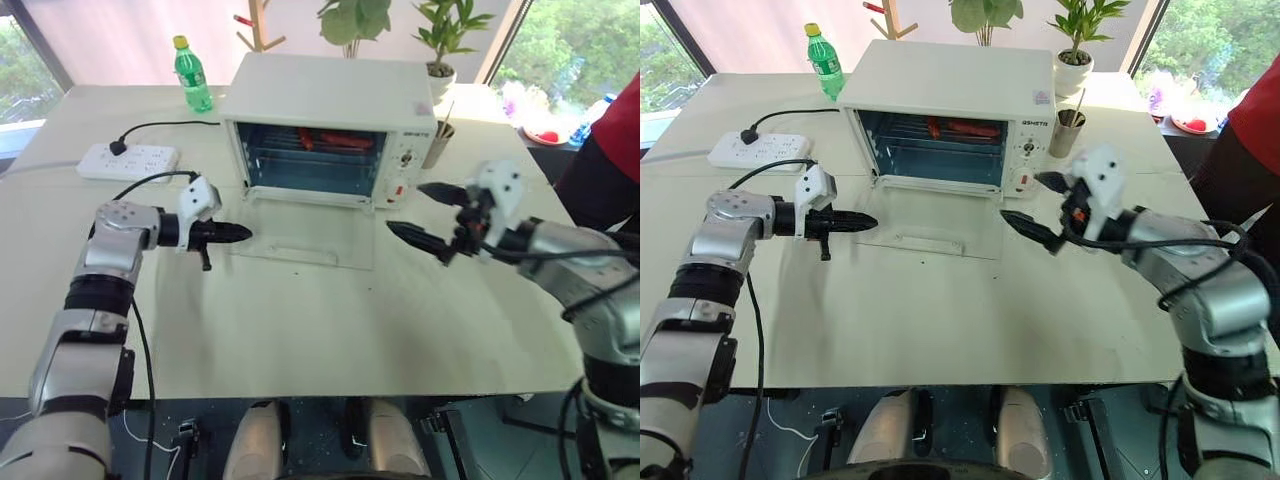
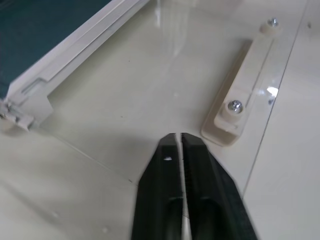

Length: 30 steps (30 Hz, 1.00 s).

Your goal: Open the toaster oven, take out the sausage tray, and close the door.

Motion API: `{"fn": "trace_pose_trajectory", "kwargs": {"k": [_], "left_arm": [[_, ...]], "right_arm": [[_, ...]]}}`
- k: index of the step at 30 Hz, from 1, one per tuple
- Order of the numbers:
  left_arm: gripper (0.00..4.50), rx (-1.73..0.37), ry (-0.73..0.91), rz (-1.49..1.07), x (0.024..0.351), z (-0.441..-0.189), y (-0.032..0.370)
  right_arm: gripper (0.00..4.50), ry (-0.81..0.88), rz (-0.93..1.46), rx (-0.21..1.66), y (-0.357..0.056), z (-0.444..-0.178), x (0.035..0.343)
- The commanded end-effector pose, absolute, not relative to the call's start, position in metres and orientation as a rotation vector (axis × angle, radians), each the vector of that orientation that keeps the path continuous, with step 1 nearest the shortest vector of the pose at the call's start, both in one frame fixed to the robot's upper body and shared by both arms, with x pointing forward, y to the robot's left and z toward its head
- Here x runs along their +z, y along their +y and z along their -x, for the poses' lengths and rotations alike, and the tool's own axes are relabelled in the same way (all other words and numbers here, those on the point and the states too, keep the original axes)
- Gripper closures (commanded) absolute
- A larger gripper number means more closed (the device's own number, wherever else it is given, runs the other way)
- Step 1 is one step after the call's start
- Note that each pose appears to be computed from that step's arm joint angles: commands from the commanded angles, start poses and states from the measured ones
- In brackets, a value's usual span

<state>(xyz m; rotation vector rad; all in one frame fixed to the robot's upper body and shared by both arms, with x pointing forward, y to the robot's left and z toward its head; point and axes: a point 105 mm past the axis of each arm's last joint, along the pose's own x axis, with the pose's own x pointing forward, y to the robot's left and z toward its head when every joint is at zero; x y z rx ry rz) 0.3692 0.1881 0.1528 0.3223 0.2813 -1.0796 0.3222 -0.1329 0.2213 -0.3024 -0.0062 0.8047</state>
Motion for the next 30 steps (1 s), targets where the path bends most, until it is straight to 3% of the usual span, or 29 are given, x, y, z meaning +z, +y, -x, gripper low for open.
{"fn": "trace_pose_trajectory", "kwargs": {"k": [1, 5, 6, 17, 30], "left_arm": [[2.15, -1.085, 0.179, -0.241, 0.197, -0.360, 0.189], [0.14, -1.107, 0.118, -0.079, 0.237, -0.344, 0.183], [0.05, -1.106, 0.099, -0.050, 0.246, -0.341, 0.181], [0.05, -1.093, 0.108, -0.064, 0.243, -0.345, 0.167], [0.05, -1.068, 0.090, -0.092, 0.251, -0.366, 0.176]], "right_arm": [[0.00, -0.073, 0.392, 0.787, -0.121, -0.334, 0.231], [0.00, -0.118, 0.570, 0.758, -0.097, -0.362, 0.225], [0.00, -0.128, 0.633, 0.742, -0.089, -0.372, 0.223], [0.00, -0.233, 1.084, 0.625, -0.043, -0.441, 0.209], [0.00, -0.276, 1.139, 0.586, -0.028, -0.462, 0.217]]}}
